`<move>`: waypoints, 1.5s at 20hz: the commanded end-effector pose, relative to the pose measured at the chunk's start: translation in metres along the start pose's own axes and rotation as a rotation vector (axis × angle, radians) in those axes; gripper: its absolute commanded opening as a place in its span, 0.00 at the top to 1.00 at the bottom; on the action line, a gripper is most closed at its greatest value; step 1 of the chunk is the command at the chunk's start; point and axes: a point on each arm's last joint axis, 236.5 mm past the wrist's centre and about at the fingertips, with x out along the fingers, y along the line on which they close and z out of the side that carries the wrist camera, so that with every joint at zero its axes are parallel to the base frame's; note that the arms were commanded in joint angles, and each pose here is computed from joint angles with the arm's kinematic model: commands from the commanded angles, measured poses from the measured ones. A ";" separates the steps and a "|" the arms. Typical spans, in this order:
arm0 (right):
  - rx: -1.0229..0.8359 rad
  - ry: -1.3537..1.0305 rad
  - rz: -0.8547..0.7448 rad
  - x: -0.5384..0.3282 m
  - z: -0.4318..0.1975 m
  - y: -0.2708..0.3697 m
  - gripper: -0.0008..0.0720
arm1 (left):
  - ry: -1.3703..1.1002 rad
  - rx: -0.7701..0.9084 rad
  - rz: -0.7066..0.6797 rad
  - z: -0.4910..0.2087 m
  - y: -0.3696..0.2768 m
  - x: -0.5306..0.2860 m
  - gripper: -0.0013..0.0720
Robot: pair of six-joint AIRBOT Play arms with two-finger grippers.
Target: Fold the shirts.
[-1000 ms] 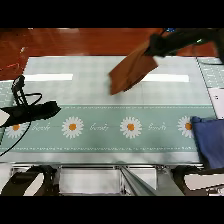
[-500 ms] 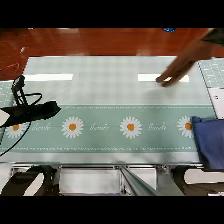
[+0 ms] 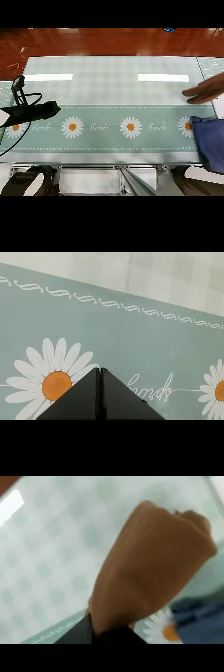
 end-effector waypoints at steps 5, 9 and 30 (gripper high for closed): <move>0.291 0.023 -0.290 -0.051 -0.078 -0.114 0.96 | -0.077 0.002 -0.005 0.018 -0.001 -0.001 0.95; 0.487 0.061 -0.476 -0.069 -0.159 -0.178 0.96 | -0.113 0.013 -0.007 0.027 -0.002 -0.001 0.95; -0.406 -0.279 0.364 0.029 -0.036 0.169 0.96 | -0.452 0.365 -0.141 0.207 -0.146 -0.097 0.96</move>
